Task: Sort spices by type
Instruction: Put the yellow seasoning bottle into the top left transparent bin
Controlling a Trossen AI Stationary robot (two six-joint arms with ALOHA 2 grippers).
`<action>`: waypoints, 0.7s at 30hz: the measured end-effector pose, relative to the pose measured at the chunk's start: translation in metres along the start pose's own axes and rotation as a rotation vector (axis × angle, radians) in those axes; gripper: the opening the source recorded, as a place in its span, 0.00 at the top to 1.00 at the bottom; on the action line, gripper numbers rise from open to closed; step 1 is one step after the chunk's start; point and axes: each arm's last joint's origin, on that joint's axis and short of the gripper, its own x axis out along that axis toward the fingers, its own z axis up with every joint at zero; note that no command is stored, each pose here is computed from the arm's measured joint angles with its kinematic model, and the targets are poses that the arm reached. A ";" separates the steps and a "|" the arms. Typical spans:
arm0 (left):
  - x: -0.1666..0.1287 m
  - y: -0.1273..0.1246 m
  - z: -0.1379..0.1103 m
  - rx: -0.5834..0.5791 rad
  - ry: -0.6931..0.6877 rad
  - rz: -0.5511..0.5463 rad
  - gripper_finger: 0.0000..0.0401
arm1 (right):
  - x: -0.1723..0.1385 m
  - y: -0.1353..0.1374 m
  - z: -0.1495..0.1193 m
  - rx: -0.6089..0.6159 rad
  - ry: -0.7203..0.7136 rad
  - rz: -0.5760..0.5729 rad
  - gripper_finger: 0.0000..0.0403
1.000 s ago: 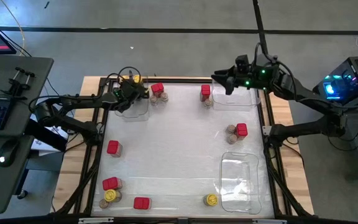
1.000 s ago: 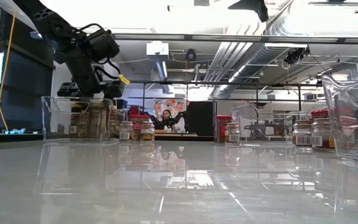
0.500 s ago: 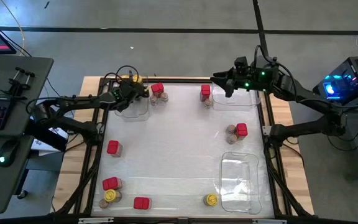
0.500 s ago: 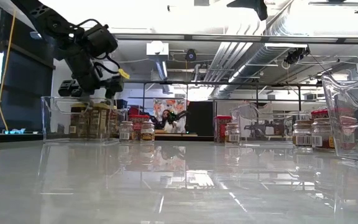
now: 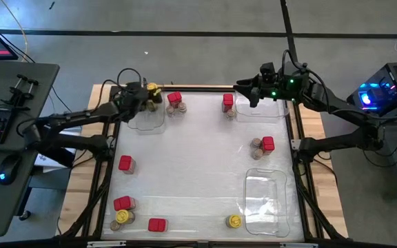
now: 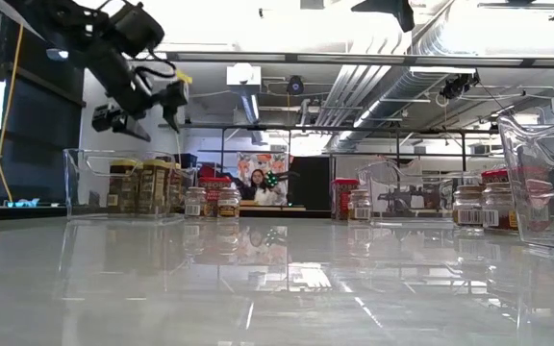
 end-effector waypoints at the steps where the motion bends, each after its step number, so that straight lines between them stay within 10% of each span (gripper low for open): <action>1: -0.002 0.000 0.003 -0.016 -0.015 -0.014 0.28 | 0.000 0.000 0.000 0.000 0.000 0.000 0.57; 8: -0.019 -0.015 0.020 -0.130 -0.034 -0.312 0.28 | 0.000 0.000 0.000 0.000 0.000 0.000 0.57; 21: -0.115 -0.109 0.045 0.092 -0.193 -1.392 0.28 | 0.000 0.000 0.000 -0.034 0.000 0.001 0.57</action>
